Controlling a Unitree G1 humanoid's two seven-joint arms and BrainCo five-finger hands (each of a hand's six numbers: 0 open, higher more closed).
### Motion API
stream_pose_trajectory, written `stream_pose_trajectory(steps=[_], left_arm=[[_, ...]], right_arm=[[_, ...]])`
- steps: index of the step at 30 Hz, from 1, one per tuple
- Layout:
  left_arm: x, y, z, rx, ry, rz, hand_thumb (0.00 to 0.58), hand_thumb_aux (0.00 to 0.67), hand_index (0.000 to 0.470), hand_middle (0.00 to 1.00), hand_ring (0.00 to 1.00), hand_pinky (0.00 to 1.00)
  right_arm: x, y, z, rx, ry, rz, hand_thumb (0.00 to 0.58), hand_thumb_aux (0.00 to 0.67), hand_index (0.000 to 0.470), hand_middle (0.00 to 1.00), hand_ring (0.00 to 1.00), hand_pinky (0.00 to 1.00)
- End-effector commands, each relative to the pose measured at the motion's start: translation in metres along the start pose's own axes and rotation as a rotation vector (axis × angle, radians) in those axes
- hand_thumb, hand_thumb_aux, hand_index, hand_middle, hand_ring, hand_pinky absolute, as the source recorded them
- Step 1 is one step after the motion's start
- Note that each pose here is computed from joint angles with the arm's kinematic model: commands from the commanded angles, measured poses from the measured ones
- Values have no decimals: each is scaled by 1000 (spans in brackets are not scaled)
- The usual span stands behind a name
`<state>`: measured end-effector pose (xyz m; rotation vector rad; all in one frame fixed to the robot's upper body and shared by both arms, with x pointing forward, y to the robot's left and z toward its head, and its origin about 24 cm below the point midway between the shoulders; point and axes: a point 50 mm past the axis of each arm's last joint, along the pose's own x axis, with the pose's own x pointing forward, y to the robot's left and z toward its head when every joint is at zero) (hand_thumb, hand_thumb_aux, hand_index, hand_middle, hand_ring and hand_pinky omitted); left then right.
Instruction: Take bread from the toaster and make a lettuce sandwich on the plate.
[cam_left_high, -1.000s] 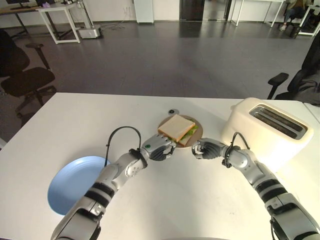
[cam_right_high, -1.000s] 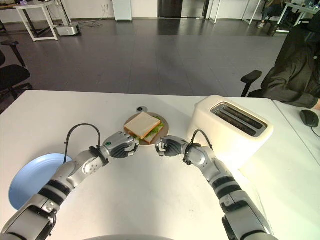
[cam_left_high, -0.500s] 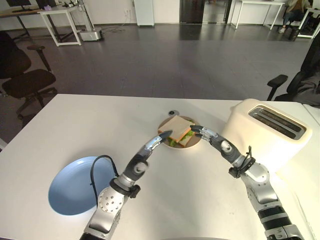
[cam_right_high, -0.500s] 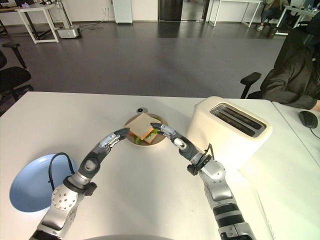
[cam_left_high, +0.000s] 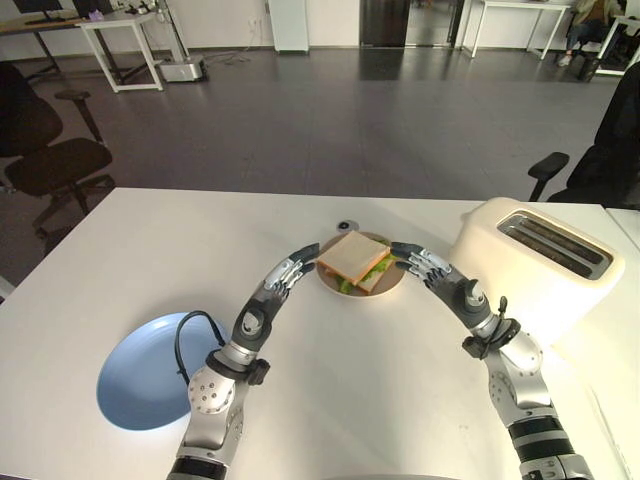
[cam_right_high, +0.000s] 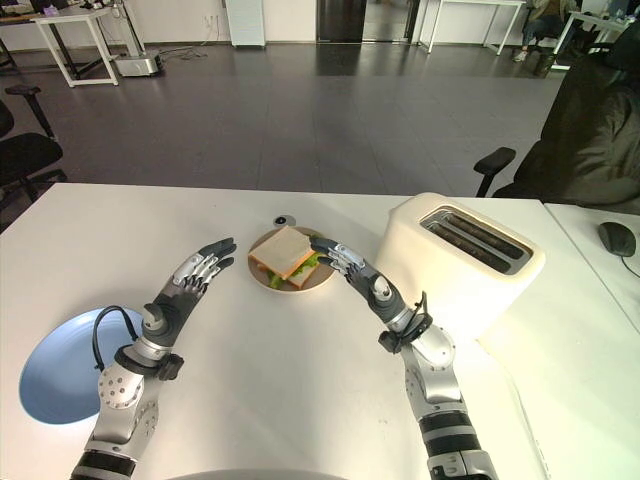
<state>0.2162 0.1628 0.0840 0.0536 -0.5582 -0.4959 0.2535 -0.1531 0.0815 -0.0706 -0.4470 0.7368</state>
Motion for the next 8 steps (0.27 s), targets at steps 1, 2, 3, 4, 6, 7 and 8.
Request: stream_pose_trajectory(steps=[1,2,3,4,6,7,8], left_arm=[[0,-2,-1,-10,-9,-10,0,0,0,0,0,0],[-1,-4,-1,-10,-7,-15,0,0,0,0,0,0],[-2,-6,-1,-13,-8,-21,0,0,0,0,0,0],[-1,-6,-1,-17,-11,-27,0,0,0,0,0,0],[0,-7,-1,-39,-19,-27,0,0,0,0,0,0],[1,-7,-1,-51,-20,-25,0,0,0,0,0,0],[1,-6,-2,-60,-20,-22,0,0,0,0,0,0]], right_arm=[[-3,-1,3,-12,-10,-12,0,0,0,0,0,0],[-3,-1,3,-11,-15,-14,0,0,0,0,0,0],[-3,-2,3,-8,-20,-17,0,0,0,0,0,0],[-3,-2,4,-2,-25,-27,0,0,0,0,0,0],[-3,-6,5,17,-35,-57,0,0,0,0,0,0],[-3,-8,5,28,-40,-73,0,0,0,0,0,0],[-2,-10,6,38,-45,-85,0,0,0,0,0,0]])
